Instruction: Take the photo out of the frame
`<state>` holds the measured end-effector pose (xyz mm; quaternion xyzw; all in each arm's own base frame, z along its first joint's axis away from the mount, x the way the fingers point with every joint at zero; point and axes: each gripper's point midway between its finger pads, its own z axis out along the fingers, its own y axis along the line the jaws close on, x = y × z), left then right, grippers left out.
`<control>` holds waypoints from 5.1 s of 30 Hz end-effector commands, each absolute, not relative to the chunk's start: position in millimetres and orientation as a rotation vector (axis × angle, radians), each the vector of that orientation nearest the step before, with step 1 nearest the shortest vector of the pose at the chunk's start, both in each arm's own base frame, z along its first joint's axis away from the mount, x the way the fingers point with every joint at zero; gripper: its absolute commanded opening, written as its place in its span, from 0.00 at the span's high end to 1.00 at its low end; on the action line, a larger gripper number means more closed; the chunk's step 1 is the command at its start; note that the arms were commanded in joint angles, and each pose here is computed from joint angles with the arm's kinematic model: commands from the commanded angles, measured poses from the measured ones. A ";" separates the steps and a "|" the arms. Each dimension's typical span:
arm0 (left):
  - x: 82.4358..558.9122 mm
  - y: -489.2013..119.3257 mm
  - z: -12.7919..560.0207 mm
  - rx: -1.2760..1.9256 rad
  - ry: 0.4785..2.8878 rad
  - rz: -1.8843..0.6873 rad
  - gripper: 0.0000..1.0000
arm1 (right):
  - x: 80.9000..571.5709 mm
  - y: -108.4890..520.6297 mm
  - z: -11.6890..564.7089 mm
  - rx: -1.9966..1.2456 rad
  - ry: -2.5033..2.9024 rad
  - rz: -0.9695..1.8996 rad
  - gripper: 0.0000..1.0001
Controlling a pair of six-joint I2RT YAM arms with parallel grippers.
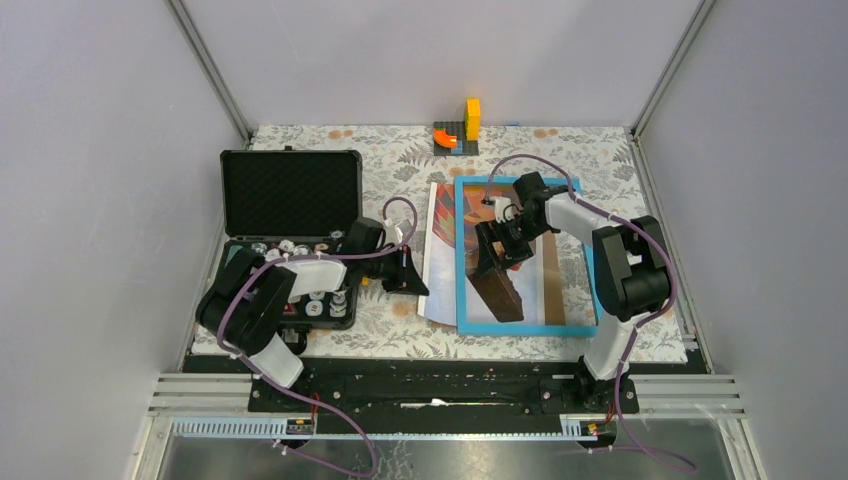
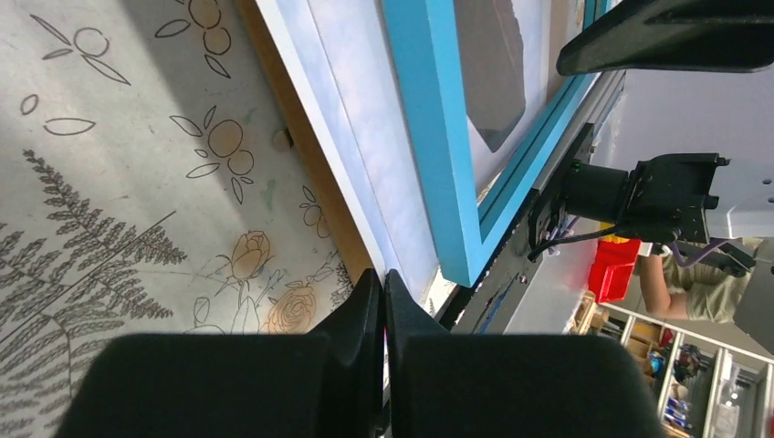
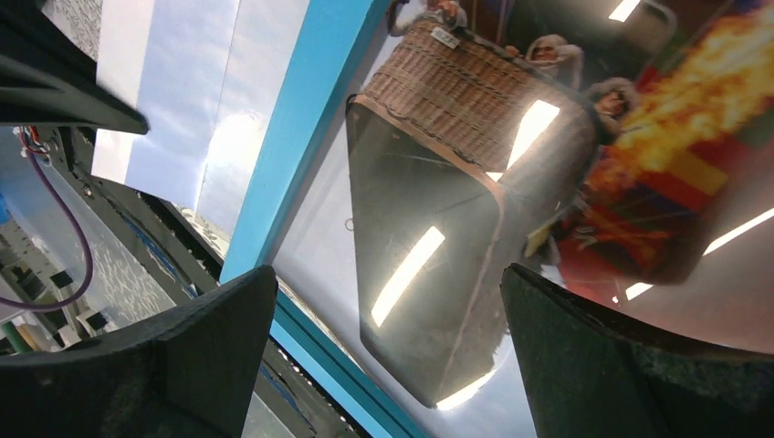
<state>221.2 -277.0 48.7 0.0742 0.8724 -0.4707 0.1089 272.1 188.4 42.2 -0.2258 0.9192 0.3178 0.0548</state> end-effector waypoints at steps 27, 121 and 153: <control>258.5 -243.6 244.3 0.448 2.264 -1.093 1.00 | 319.2 174.7 134.9 -0.718 2.576 0.909 0.00; 265.0 -338.7 150.3 0.560 2.438 -1.105 0.01 | 300.0 -65.3 99.1 0.161 2.658 0.749 0.00; 347.7 -308.6 40.0 0.306 2.471 -1.121 0.01 | 326.7 18.3 26.1 -0.087 2.808 0.805 0.00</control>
